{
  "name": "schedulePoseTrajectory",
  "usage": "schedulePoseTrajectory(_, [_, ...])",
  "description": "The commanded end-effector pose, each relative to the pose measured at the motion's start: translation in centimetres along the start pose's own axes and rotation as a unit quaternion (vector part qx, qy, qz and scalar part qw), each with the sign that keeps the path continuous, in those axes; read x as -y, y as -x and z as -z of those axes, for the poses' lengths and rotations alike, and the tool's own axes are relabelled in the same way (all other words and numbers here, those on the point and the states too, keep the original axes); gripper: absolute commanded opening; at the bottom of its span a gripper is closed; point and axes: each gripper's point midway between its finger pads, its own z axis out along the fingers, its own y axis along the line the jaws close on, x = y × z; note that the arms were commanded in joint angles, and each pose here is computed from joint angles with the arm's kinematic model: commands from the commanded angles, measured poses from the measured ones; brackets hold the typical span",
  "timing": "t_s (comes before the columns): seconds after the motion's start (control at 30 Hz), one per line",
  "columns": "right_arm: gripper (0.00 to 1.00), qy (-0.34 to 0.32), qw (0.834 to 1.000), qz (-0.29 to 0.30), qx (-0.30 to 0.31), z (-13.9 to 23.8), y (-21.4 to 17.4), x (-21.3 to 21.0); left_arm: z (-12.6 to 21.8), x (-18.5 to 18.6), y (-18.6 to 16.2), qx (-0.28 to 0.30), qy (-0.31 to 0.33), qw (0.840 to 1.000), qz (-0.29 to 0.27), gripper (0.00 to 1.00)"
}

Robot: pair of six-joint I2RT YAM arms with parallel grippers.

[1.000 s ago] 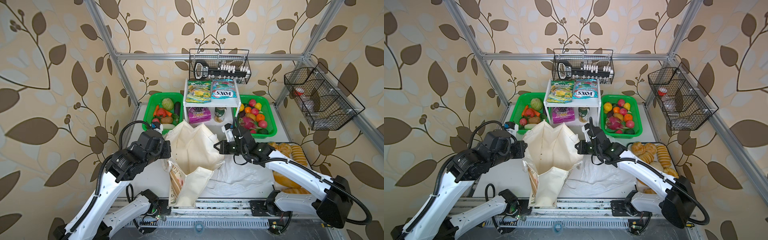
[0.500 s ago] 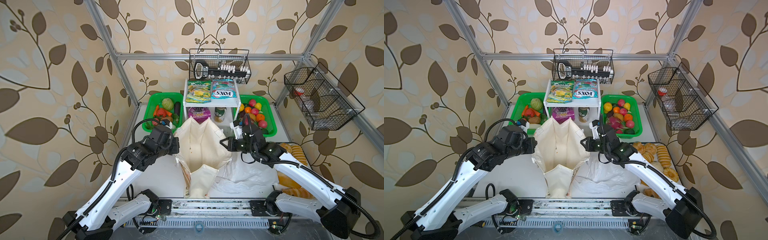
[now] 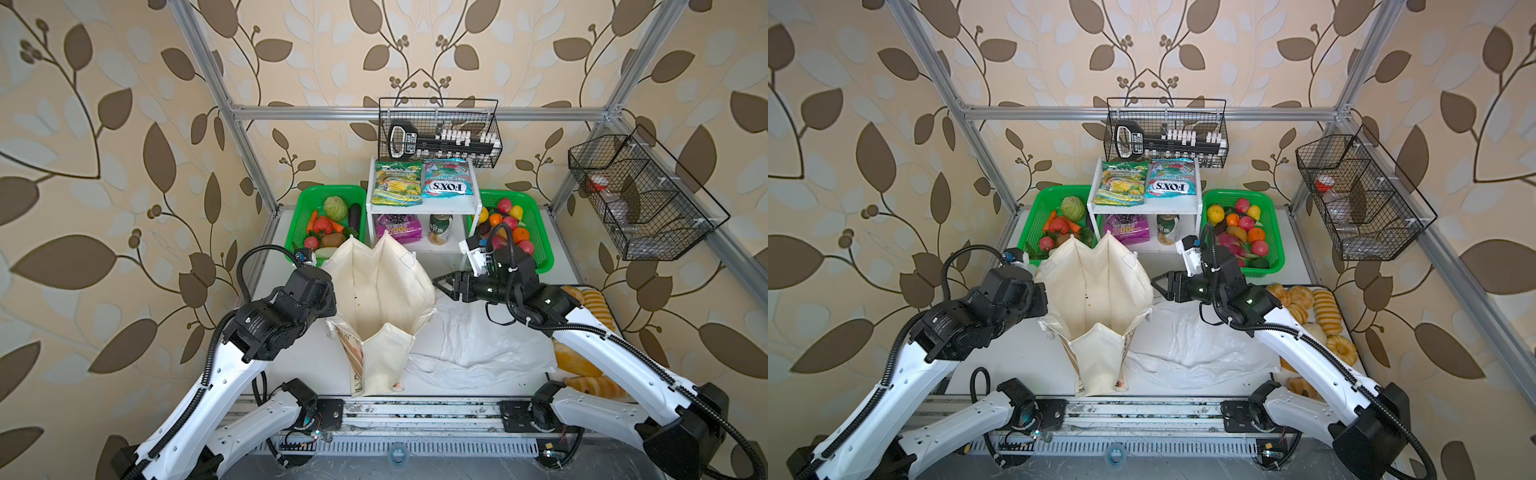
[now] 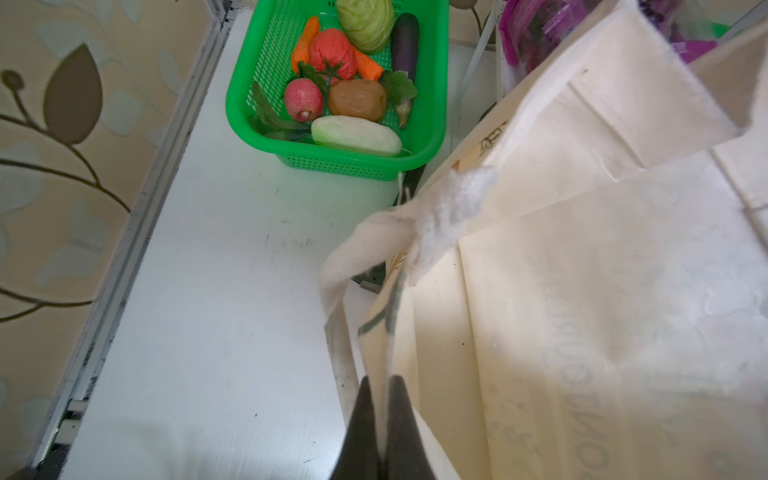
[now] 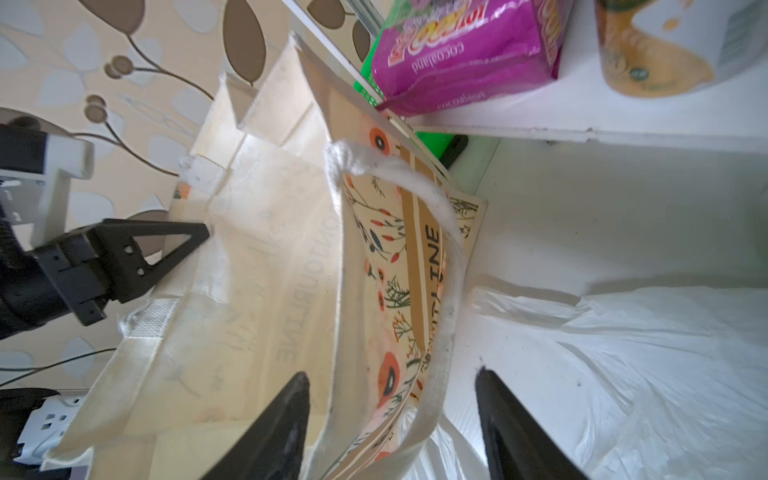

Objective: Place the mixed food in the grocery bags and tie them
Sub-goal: 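Pull the handles apart with both grippers to open the tote upright, then release the handles and move the right gripper toward the green can on the shelf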

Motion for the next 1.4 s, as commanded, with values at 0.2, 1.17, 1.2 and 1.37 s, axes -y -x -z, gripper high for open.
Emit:
schedulePoseTrajectory(0.2, [0.66, -0.084, 0.986, 0.074, 0.124, 2.6, 1.5, 4.0, -1.6, -2.5, 1.0, 0.008, 0.09, 0.995, -0.036, 0.0])
schedulePoseTrajectory(1.17, [0.67, -0.275, 0.852, 0.345, 0.282, -3.3, 7.7, 8.0, 5.1, -1.1, 5.1, 0.115, -0.043, 0.992, 0.03, 0.74])
schedulePoseTrajectory(1.2, [0.67, -0.279, 0.85, 0.346, 0.283, -3.6, 8.1, 8.3, 5.2, -1.0, 5.1, 0.116, -0.046, 0.992, 0.03, 0.75])
schedulePoseTrajectory(1.37, [0.7, -0.299, 0.842, 0.332, 0.303, -5.0, 10.2, 9.6, 5.6, -0.9, 5.4, 0.125, -0.055, 0.99, 0.031, 0.75])
